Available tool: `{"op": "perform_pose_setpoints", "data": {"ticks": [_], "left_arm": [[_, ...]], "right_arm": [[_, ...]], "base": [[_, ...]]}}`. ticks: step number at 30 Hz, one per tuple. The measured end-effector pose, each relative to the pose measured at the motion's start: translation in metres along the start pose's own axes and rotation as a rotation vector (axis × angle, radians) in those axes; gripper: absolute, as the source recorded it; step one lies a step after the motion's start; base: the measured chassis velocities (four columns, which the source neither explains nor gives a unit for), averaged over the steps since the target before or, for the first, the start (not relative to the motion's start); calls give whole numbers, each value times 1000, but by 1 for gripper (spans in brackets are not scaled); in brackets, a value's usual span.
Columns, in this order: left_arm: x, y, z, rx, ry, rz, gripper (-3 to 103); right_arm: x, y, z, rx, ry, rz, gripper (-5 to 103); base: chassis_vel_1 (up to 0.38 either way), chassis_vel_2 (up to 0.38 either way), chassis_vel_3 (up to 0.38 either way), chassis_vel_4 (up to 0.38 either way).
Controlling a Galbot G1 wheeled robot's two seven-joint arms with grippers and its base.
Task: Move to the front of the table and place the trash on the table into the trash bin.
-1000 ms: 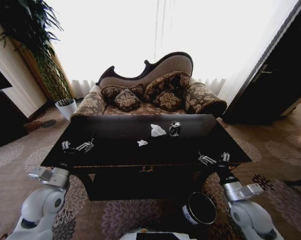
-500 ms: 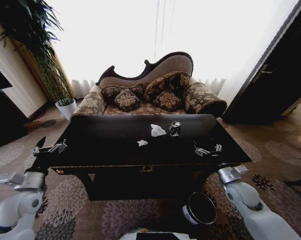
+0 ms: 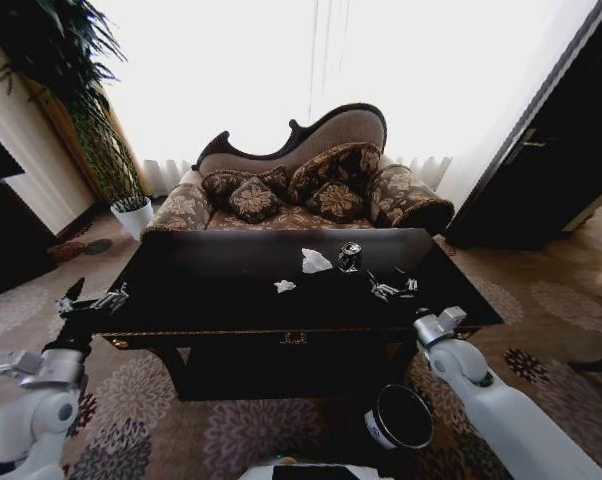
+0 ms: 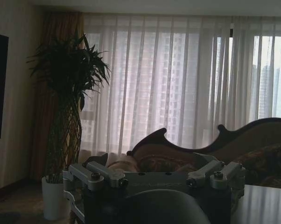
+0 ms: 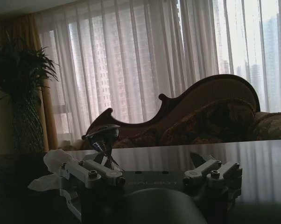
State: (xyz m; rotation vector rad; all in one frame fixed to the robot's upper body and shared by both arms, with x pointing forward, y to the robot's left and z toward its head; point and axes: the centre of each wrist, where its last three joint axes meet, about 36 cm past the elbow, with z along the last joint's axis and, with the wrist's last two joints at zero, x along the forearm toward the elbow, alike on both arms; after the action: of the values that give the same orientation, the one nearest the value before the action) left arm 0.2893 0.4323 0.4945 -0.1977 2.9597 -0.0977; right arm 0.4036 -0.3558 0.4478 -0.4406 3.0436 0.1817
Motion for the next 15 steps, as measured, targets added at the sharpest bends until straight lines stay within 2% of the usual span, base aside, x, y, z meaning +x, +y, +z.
{"op": "perform_pose_setpoints", "data": {"ticks": [8, 15], "left_arm": [[1, -2, 3, 5, 2, -3, 100], [3, 1, -1, -5, 0, -10, 100]], "right_arm": [[-13, -3, -1, 48, 13, -33, 100], [-24, 2, -2, 52, 16, -65, 100]], "base": [[0, 0, 0, 0], [0, 0, 0, 0]]}}
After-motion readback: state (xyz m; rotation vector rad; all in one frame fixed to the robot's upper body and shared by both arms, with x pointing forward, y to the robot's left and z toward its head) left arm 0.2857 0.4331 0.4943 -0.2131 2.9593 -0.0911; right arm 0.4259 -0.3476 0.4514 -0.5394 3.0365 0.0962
